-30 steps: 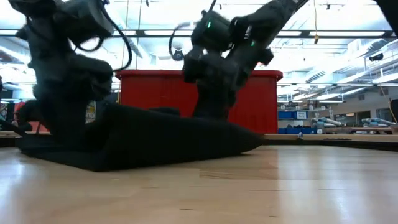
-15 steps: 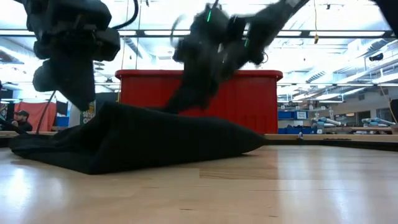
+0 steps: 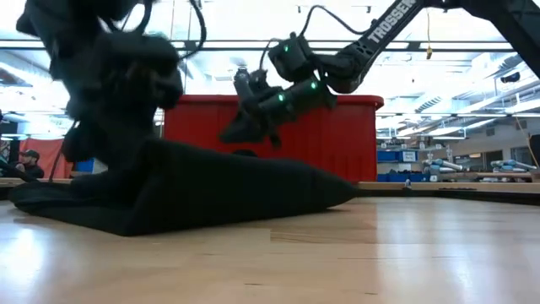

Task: Fold laundry
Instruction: Fold the black shirt on the table

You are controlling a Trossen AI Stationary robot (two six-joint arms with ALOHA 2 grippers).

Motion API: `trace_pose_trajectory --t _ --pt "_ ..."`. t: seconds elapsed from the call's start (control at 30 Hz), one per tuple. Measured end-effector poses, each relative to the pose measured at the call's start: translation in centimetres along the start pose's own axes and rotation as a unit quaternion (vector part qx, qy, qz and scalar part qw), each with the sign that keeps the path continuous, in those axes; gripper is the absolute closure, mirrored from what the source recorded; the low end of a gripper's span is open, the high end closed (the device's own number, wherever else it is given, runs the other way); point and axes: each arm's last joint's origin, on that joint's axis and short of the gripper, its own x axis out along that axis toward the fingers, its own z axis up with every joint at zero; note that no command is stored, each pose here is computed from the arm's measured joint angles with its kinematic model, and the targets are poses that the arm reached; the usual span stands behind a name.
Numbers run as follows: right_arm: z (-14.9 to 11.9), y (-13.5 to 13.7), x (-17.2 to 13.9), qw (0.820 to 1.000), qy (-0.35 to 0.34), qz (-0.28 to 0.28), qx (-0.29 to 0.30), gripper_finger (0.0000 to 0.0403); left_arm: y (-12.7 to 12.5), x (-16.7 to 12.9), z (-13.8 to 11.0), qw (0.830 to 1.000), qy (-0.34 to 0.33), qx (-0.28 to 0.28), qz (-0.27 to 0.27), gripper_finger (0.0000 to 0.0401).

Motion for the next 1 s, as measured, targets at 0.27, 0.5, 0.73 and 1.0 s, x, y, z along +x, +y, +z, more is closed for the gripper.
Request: trace_pose_trajectory --t 0.27,0.5,0.73,1.0 --pt "0.9 1.6 -1.6 0.965 0.073 0.251 0.002 0.0322 0.4 1.2 -0.4 0.999 0.029 -0.014 0.017 0.0258" --pt "-2.4 5.9 -1.5 0.929 0.141 0.336 -0.058 0.0322 0.2 1.1 -0.7 0.999 0.033 0.031 0.011 0.0258" --pt "-3.5 6.4 -0.7 0.951 0.100 0.251 -0.152 0.0322 -0.6 0.6 -2.7 0.990 0.050 0.131 -0.011 0.0258" --pt "-5.9 2.9 1.8 0.979 0.110 0.149 -0.088 0.0322 -1.5 0.1 -4.4 0.986 0.057 0.154 -0.040 0.0258"
